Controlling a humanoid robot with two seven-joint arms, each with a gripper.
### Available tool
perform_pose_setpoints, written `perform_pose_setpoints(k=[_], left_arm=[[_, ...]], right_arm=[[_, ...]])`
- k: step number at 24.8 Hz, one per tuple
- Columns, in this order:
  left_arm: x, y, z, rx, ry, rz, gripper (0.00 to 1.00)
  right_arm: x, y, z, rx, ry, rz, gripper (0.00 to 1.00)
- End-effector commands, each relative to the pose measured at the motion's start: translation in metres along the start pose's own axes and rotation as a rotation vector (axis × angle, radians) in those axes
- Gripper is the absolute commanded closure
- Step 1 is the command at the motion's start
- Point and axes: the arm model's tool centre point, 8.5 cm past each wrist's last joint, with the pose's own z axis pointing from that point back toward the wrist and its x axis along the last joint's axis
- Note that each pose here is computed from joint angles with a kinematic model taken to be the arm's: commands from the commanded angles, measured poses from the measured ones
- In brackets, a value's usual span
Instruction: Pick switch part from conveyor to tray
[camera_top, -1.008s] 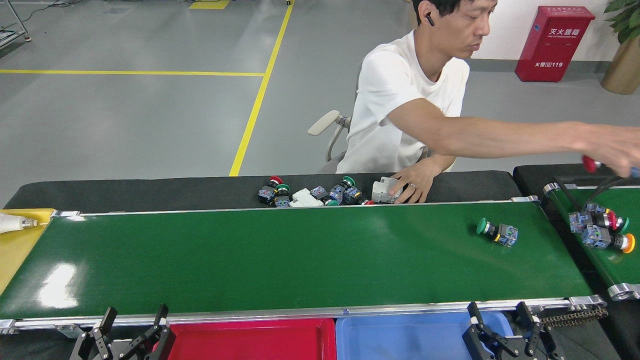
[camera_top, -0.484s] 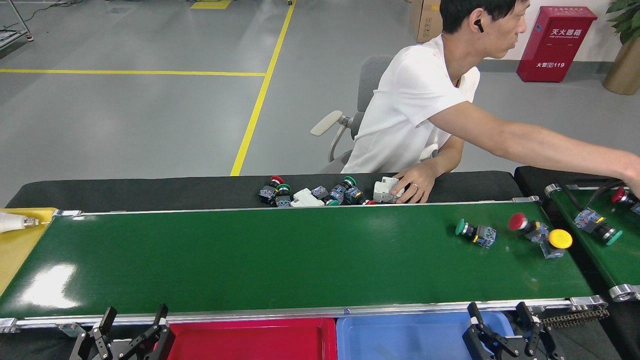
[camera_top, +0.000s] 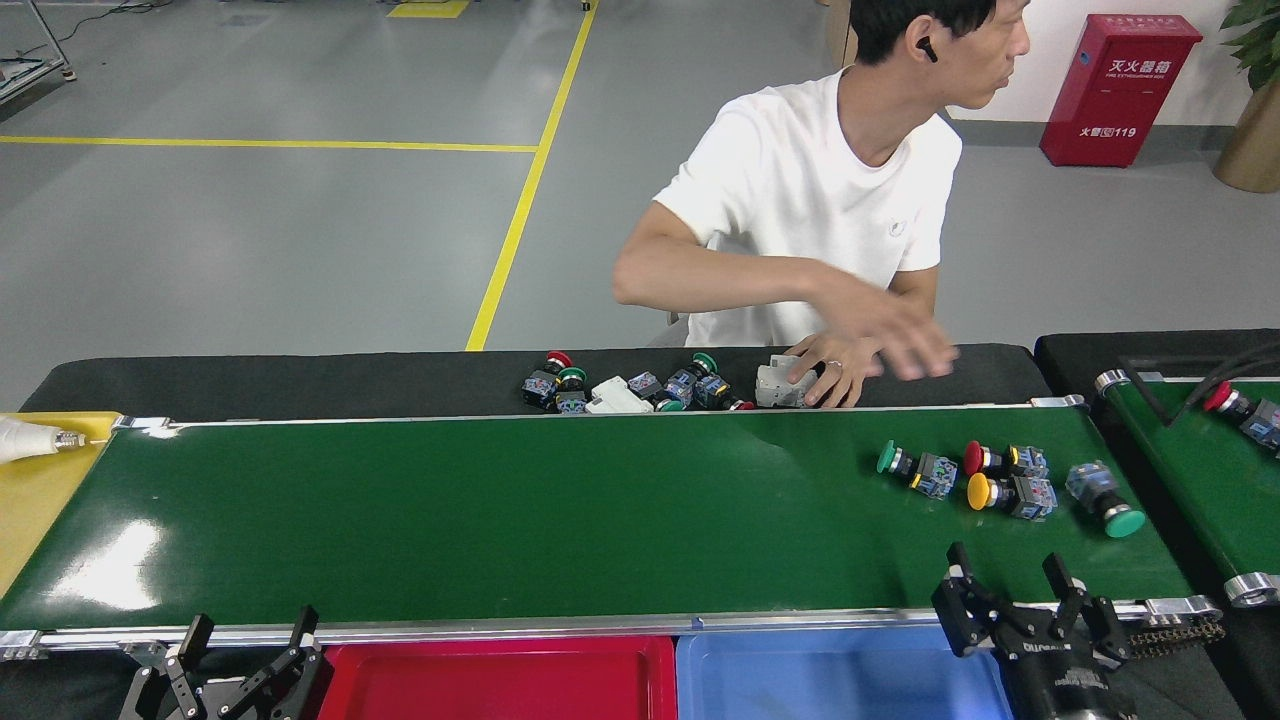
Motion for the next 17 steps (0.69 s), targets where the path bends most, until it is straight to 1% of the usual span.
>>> perform_pose_setpoints(k=[1,3,6,8,11,12,17], left_arm=[[-0.004,0.009,-0.003,0.026,0.002,-0.013,0.0],[-0.004,0.01,-0.004,0.029,0.004,-0.01,0.0],[-0.001,0.012,-0.007,0.039,0.006,-0.001,0.0],[0.0,0.011,-0.008,0.033,0.007,0.004,0.0],[0.004,0.011,-0.009,0.036,0.006,0.016,0.0],[0.006,0.011,-0.009,0.035,0.001,0.018,0.0],[0.005,0.014,-0.012,0.043,0.002,0.015,0.0]], right_arm=[[0.01,-0.004,-0.017,0.002,0.005,0.019,0.02],[0.028,0.003,-0.029,0.028,-0.025,0.035,0.02],[0.05,0.014,-0.032,0.061,-0.041,0.055,0.02],[0.057,0.014,-0.035,0.062,-0.039,0.053,0.02],[0.074,0.014,-0.047,0.07,-0.033,0.028,0.02],[0.078,0.013,-0.051,0.071,-0.031,0.028,0.02],[0.096,0.016,-0.071,0.1,-0.026,0.058,0.02]])
